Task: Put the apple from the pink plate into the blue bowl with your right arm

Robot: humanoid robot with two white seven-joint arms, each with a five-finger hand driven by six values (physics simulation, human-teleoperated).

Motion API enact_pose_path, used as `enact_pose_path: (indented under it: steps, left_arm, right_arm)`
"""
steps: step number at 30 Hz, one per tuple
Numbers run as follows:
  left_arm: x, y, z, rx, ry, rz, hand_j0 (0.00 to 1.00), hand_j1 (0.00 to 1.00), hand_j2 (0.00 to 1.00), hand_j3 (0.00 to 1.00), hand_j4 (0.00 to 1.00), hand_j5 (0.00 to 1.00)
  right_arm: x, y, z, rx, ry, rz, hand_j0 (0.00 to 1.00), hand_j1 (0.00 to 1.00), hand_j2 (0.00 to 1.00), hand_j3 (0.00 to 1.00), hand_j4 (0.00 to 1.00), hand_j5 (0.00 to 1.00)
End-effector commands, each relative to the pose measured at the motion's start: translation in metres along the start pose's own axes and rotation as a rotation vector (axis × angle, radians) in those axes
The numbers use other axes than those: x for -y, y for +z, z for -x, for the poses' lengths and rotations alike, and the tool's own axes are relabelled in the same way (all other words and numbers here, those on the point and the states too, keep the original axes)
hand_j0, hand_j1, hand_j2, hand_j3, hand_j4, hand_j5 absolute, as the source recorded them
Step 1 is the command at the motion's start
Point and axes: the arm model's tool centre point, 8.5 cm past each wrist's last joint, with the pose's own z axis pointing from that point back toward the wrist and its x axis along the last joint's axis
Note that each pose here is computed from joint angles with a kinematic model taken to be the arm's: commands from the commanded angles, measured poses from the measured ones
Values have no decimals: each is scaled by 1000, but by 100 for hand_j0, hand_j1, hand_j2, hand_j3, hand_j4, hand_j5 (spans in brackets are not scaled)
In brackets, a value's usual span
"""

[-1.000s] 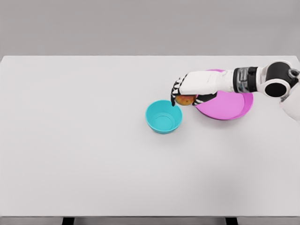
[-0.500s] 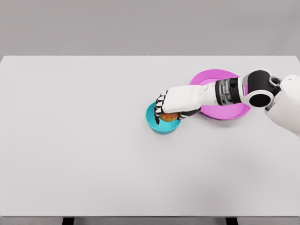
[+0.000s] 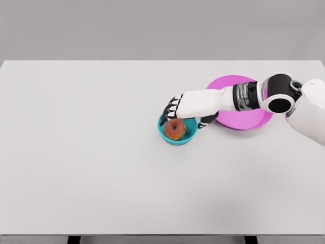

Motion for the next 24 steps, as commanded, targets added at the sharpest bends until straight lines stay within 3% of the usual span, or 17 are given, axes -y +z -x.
enact_pose_path:
  steps: [1, 4, 6, 8, 11, 15, 17, 18, 19, 24]
  left_arm:
    - [0, 0, -1, 2, 1, 0, 100, 100, 100, 100, 100, 100]
    - [0, 0, -1, 2, -1, 0, 100, 100, 100, 100, 100, 100]
    - [0, 0, 0, 0, 1, 0, 100, 100, 100, 100, 100, 100]
    - [0, 0, 0, 0, -1, 0, 100, 100, 100, 100, 100, 100]
    - [0, 0, 0, 0, 0, 0, 100, 100, 100, 100, 100, 100]
    - [0, 0, -1, 1, -2, 0, 100, 100, 100, 100, 100, 100]
    - [0, 0, -1, 0, -1, 0, 100, 100, 100, 100, 100, 100]
    - [0, 0, 0, -1, 0, 0, 100, 100, 100, 100, 100, 100]
    - [0, 0, -1, 2, -1, 0, 100, 100, 100, 100, 100, 100]
    - [0, 0, 0, 0, -4, -6, 100, 100, 100, 100, 100, 100]
  right_arm:
    - [5, 7, 3, -12, -4, 21, 100, 100, 100, 100, 100, 100]
    - [24, 60, 24, -127, 4, 106, 100, 100, 100, 100, 100, 100]
    - [22, 99, 36, -214, -9, 135, 100, 100, 100, 100, 100, 100]
    - [-2, 144, 46, -317, -71, 175, 100, 100, 100, 100, 100, 100]
    - [-27, 182, 57, -413, -149, 224, 100, 100, 100, 100, 100, 100]
    - [-48, 184, 54, -423, -204, 248, 100, 100, 100, 100, 100, 100]
    - [-66, 203, 49, -471, -250, 320, 100, 100, 100, 100, 100, 100]
    - [-72, 189, 47, -450, -285, 389, 100, 100, 100, 100, 100, 100]
    - [-74, 190, 47, -456, -295, 406, 100, 100, 100, 100, 100, 100]
    - [-79, 188, 43, -451, -299, 400, 100, 100, 100, 100, 100, 100]
